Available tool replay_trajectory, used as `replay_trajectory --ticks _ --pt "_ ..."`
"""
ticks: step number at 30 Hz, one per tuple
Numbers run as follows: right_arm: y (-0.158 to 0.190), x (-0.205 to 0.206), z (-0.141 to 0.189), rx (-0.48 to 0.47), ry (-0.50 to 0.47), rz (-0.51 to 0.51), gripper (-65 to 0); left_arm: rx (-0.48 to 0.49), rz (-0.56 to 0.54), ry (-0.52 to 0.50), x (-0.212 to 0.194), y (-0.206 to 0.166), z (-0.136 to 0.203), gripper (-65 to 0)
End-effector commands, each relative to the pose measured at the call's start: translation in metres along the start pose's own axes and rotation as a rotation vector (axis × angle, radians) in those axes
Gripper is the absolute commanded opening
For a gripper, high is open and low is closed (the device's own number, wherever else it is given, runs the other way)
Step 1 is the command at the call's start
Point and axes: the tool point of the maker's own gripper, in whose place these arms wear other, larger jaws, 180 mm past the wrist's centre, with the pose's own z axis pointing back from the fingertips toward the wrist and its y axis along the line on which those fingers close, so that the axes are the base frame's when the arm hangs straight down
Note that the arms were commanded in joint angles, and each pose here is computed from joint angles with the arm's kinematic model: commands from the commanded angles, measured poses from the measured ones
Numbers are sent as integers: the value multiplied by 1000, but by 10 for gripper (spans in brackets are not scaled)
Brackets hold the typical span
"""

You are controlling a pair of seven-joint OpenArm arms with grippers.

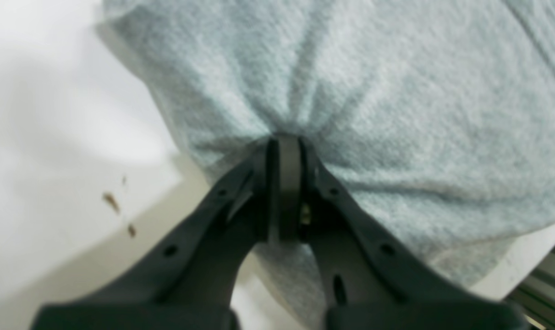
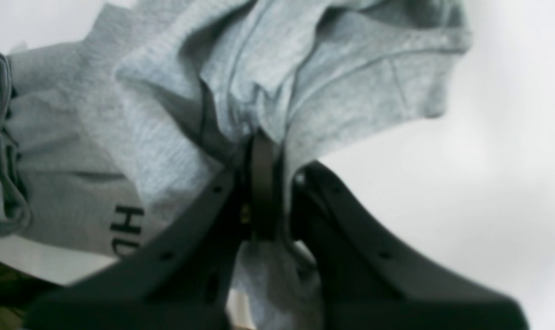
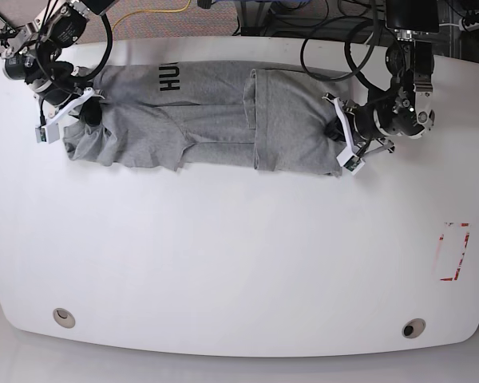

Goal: Fold the T-shirt properly
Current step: 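Fold both shirt sides inward with both grippers toward each other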

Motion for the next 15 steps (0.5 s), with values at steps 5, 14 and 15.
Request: replay_trajectory --ticks 5,14,15 --pt "37 32 7 37 -49 197 -650 65 -36 95 -13 0 -7 -639" --pt "93 32 -9 157 -33 197 -650 79 -40 115 -13 -10 -16 -639" --pt "97 31 -10 168 -34 194 -650 80 -40 116 -13 -10 -17 -639"
